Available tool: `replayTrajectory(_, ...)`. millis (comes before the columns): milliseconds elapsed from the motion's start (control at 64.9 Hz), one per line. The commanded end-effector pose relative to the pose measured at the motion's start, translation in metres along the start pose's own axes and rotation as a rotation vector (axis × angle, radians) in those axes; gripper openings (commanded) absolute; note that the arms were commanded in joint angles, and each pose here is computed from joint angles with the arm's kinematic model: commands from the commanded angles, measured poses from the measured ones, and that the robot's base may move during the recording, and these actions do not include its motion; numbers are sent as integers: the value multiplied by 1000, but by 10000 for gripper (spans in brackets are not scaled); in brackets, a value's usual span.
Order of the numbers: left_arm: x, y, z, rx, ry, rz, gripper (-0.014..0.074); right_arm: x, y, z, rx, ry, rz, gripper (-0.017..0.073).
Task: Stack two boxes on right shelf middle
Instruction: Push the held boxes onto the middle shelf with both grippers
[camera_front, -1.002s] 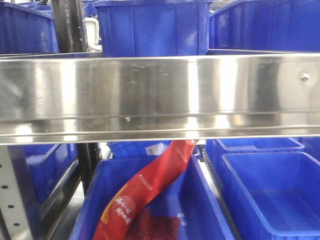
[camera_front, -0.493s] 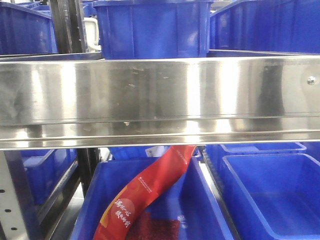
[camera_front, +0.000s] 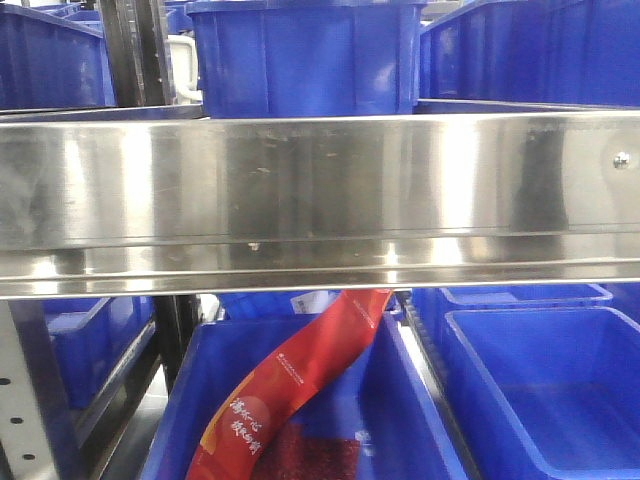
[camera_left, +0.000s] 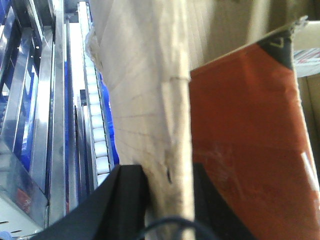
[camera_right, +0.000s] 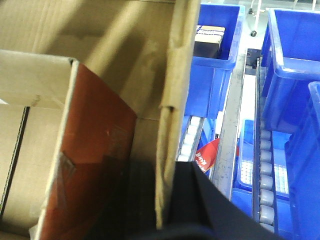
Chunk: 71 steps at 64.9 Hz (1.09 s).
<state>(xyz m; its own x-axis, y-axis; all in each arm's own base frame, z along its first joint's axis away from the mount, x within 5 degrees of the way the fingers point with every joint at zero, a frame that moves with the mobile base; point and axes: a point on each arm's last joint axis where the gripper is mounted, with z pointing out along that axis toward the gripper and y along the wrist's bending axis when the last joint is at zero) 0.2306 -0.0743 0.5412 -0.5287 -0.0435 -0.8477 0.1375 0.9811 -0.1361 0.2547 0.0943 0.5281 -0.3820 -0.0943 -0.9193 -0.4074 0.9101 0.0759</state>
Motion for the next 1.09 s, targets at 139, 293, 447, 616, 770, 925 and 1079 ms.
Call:
replayTrajectory(139,-7,-2,-12,38,-76,-9,-111,-7,-5,-5,44,-63,-32,-151)
replayTrajectory(293,-9,-3,-12,45,-101,-9,-111,-9,-5,-6,45,-86,-32,-151)
replayTrajectory(447,-6,-4,2,31,-45,5,-111,-5,-5,-4,43,-43,-31,-151)
replayTrajectory(616,-3,-8,53,0,60,36,-111,5,-10,22,61,67,-38,-151)
replayTrajectory(770,6,-8,106,-70,164,72,-111,21,-17,66,61,198,-27,-151)
replayTrajectory(925,15,-8,144,-110,234,95,-111,39,-22,104,59,304,-17,-151)
replayTrajectory(1079,18,-8,154,-115,256,99,-62,48,-24,119,58,361,-12,-127)
